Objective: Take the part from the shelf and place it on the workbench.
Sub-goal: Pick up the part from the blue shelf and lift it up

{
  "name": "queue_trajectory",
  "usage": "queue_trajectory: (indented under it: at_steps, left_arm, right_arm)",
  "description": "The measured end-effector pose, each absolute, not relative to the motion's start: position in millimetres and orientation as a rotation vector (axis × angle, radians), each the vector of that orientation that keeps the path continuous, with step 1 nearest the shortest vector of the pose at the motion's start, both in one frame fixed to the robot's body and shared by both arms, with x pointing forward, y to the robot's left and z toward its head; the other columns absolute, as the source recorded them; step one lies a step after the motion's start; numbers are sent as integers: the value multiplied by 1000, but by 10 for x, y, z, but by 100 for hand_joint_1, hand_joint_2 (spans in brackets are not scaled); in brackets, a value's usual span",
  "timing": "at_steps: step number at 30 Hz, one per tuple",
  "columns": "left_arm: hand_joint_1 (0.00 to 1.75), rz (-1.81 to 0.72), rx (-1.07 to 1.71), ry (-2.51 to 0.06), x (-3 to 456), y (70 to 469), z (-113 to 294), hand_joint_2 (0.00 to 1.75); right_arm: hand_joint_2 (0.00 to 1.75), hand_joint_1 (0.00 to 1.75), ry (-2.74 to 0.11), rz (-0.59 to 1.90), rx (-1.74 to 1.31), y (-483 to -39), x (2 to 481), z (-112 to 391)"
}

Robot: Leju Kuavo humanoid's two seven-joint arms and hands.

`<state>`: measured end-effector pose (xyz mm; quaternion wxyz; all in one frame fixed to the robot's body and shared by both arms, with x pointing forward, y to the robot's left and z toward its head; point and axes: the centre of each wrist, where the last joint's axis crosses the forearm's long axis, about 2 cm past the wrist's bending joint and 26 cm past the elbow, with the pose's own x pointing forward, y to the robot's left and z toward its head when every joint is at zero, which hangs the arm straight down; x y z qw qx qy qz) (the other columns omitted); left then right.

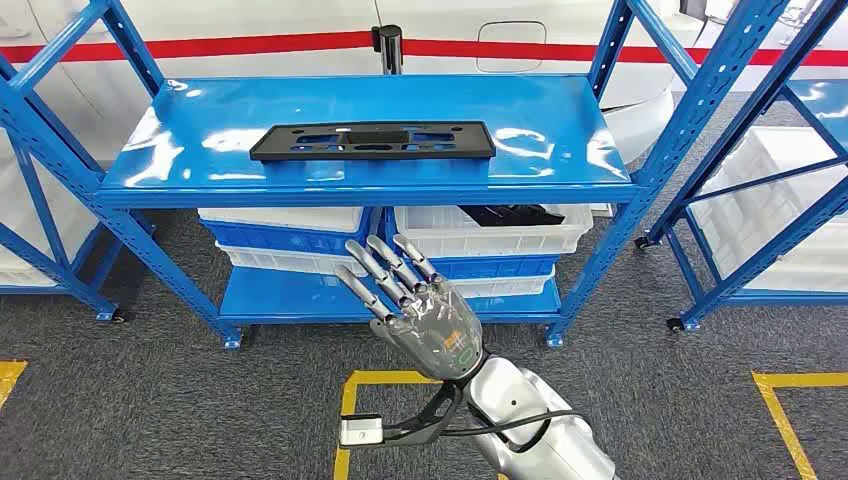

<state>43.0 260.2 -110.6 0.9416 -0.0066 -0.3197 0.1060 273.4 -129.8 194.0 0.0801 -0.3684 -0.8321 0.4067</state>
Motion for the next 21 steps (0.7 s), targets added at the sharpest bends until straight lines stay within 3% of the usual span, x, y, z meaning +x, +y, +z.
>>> queue_trajectory:
  at_steps: [21]
  left_arm:
    - [0,207,21,-656,435,2785,-1113,0]
  right_arm:
    - [175,0,-2509,1164,-1074,-1321,2732,1944]
